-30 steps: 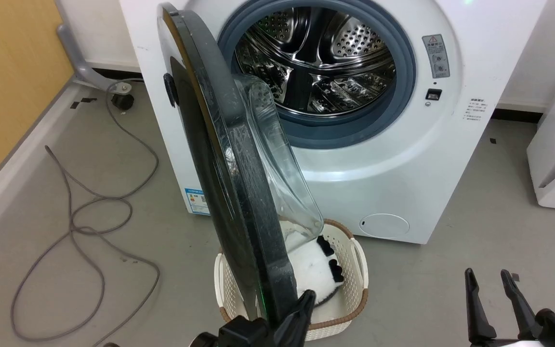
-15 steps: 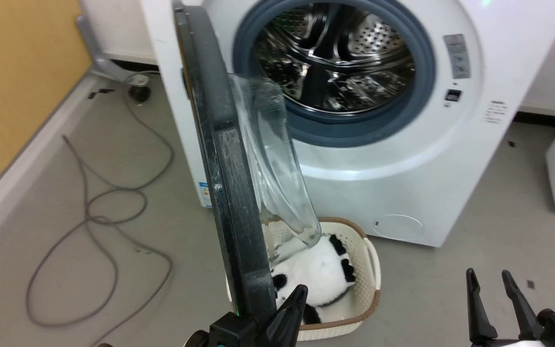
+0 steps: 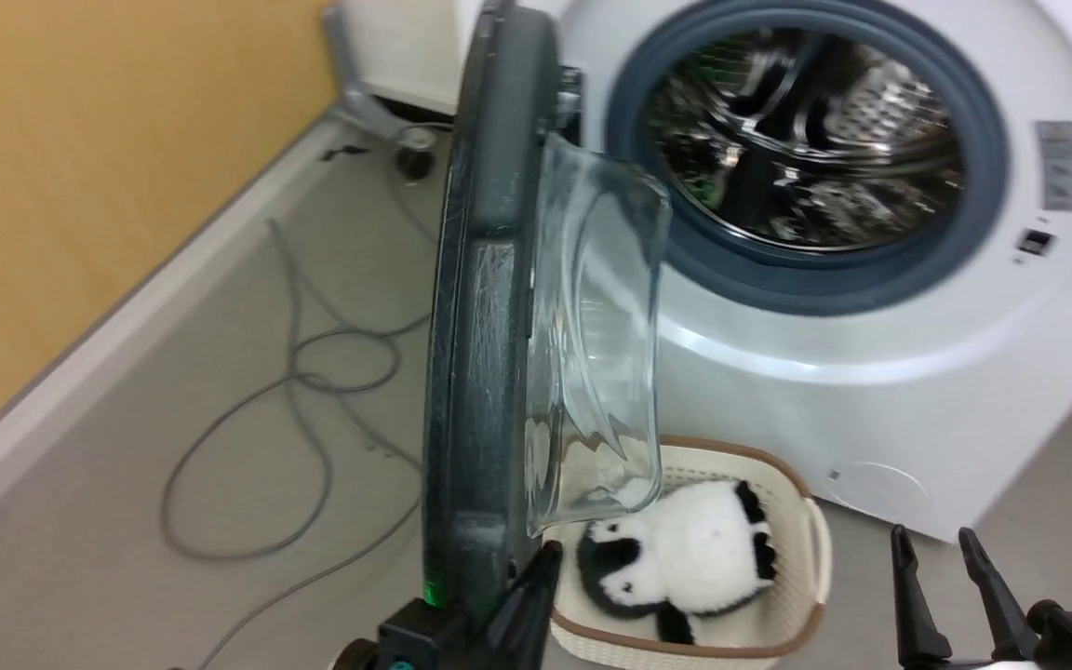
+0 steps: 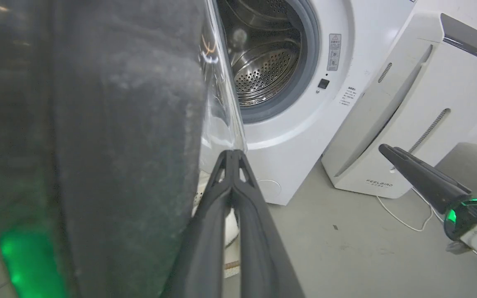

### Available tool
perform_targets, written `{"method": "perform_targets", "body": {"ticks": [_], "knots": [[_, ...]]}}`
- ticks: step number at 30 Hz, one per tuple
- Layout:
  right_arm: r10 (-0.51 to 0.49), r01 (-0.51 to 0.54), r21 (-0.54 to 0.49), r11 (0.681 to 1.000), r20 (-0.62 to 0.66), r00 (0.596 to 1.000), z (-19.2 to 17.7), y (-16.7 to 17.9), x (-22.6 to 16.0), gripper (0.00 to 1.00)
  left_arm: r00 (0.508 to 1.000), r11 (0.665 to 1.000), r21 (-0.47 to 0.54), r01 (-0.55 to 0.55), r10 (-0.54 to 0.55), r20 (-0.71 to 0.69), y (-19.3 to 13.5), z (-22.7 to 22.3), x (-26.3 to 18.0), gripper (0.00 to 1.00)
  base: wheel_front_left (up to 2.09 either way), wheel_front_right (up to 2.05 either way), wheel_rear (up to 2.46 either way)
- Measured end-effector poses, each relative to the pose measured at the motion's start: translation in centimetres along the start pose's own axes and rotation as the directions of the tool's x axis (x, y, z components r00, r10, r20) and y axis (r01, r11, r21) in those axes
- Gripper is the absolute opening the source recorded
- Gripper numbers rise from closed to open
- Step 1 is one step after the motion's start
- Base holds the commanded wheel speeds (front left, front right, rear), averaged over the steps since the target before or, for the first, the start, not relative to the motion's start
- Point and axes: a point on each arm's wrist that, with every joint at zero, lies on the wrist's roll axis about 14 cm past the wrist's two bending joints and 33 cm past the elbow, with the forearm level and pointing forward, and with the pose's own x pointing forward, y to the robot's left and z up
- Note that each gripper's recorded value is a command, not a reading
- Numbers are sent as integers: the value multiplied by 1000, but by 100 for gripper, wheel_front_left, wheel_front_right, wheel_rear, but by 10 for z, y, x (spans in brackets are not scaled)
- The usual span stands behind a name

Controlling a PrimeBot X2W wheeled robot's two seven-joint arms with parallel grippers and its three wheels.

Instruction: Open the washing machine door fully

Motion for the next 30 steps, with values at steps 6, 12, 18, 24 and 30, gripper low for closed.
{"method": "perform_targets", "body": {"ticks": [6, 12, 18, 24, 30], "knots": [[84, -84, 4, 996, -26, 996, -9, 27, 12, 100, 992, 992, 16, -124, 123, 26, 38, 8, -13, 0, 0, 0, 0], [136, -136, 6, 991, -43, 990, -15, 44, 19, 100, 973, 973, 20, -228, 227, 42, 71, 12, -23, 0, 0, 0, 0], [164, -164, 0, 986, -68, 984, -26, 50, 25, 100, 954, 955, 29, -297, 295, 52, 96, 15, -23, 0, 0, 0, 0], [169, -170, -2, 985, -99, 981, -40, 48, 29, 100, 929, 930, 20, -367, 365, 66, 121, 20, -17, 0, 0, 0, 0], [155, -156, 8, 988, -137, 978, -57, 40, 33, 100, 896, 896, 44, -442, 439, 68, 156, 25, -9, 0, 0, 0, 0]]}}
